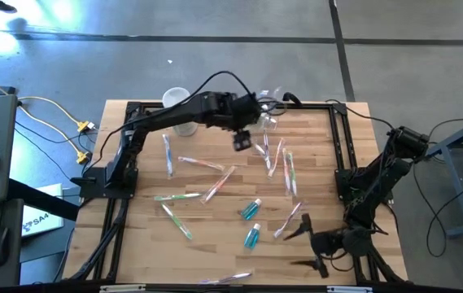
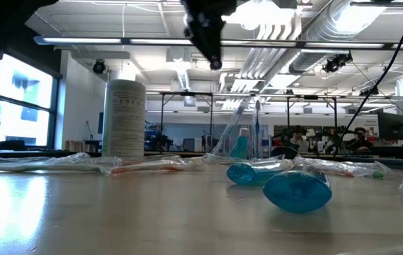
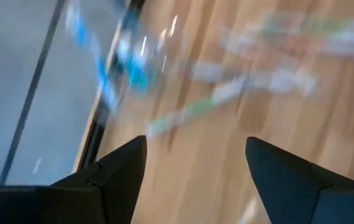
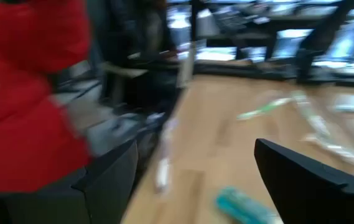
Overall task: Pick & Place toothbrushing station
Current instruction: Put the green toothbrush into the transparent organizer
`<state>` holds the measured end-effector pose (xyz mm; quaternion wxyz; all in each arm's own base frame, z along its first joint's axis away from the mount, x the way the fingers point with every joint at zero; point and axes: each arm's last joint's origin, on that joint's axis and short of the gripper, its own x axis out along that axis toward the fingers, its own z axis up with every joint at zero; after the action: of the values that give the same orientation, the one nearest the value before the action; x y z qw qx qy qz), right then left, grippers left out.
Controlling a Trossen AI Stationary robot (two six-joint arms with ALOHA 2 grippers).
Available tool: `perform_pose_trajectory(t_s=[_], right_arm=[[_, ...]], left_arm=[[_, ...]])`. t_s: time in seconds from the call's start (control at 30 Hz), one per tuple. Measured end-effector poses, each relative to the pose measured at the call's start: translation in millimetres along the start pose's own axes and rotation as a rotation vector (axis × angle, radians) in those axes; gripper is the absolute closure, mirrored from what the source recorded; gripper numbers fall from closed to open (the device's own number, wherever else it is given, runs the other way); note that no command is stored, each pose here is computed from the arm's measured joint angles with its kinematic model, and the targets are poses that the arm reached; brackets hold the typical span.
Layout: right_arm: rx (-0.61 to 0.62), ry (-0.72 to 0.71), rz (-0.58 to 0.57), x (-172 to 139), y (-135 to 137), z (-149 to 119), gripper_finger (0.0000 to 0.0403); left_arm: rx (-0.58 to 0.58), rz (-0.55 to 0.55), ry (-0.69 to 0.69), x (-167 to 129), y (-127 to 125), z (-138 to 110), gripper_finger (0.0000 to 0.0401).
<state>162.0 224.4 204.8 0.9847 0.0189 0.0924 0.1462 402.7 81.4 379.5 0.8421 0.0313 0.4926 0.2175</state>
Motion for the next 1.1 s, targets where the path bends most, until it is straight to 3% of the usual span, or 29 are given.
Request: perform_pose_trajectory(t_s=[0.17, 0.5, 0.73, 0.97, 1.1], right_arm=[[0.012, -0.003, -0.026, 3.5, -5.0, 1.0, 0.0088], [-0.023, 0.068, -0.156, 16.6, -28.8, -4.2, 0.0088], [-0.038, 0.165, -0.23, 26.8, -53.1, -10.9, 0.0088], [-0.01, 0.282, -0.348, 33.1, -81.7, -19.9, 0.0089], [-0.002, 0.331, -0.415, 35.7, -98.6, -22.8, 0.0098]], left_arm=[[0.01, 0.018, 0.239, -11.0, -16.3, -26.2, 0.0133], [0.074, -0.115, 0.385, -1.8, -79.0, -57.3, 0.0133], [0.117, -0.079, 0.512, 3.3, -117.0, -96.1, 0.0132], [0.063, 0.009, 0.509, -25.4, -117.2, -142.4, 0.0132], [0.025, -0.057, 0.36, -38.9, -114.5, -160.6, 0.0132]])
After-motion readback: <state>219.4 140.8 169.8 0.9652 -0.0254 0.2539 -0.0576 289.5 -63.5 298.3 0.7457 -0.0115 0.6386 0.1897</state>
